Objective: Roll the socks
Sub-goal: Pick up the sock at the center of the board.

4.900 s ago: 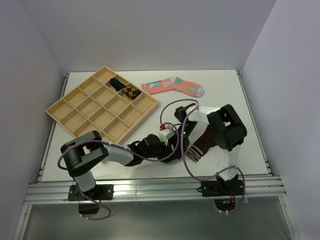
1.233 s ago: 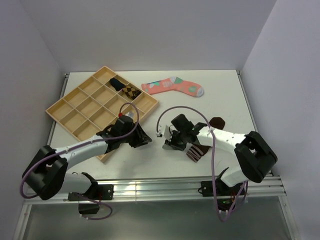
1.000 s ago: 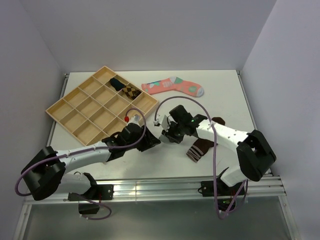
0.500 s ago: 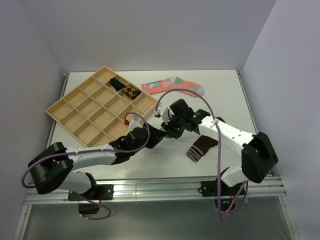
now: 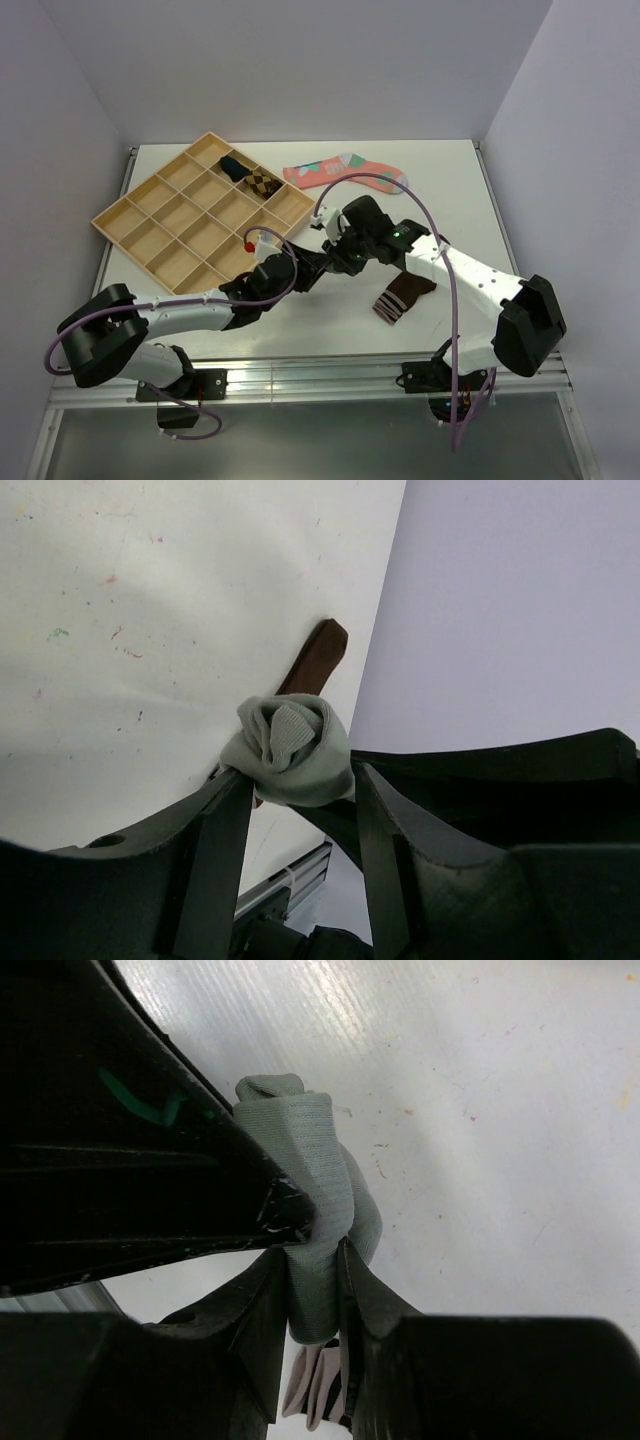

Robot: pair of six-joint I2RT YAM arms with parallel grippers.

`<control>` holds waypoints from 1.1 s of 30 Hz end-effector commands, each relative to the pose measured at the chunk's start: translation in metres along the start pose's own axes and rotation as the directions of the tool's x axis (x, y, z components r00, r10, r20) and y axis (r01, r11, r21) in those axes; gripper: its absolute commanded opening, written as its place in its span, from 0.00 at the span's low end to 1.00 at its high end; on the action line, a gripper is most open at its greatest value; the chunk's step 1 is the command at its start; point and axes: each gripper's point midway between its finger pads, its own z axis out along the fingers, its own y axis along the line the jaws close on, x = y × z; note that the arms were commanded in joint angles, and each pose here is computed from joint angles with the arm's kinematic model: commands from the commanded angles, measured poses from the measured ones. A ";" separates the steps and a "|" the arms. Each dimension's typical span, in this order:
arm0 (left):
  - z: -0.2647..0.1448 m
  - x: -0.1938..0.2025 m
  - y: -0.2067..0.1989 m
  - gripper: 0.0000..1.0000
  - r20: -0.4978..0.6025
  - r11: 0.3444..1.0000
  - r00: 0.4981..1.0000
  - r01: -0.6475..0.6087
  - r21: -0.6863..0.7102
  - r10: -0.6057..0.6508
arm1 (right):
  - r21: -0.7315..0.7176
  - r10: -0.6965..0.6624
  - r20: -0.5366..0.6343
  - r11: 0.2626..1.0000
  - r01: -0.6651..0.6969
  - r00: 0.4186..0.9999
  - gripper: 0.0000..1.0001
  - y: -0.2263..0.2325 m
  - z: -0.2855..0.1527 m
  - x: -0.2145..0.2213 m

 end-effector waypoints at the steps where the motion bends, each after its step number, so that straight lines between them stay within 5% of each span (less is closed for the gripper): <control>1: 0.004 0.000 -0.017 0.50 0.016 0.998 0.999 0.039 0.051 -0.040 | 0.003 -0.008 0.074 1.000 0.008 0.997 0.02 0.005 -0.016 -0.026; 24: 0.015 -0.004 -0.014 0.38 0.059 0.997 0.996 -0.070 0.012 0.070 | -0.160 -0.035 0.118 0.986 0.054 0.992 0.02 0.040 -0.035 -0.026; 33: 0.021 -0.001 -0.015 0.00 0.036 0.993 0.992 -0.119 0.003 0.119 | -0.153 -0.051 0.113 0.986 0.068 0.992 0.02 0.039 -0.033 -0.022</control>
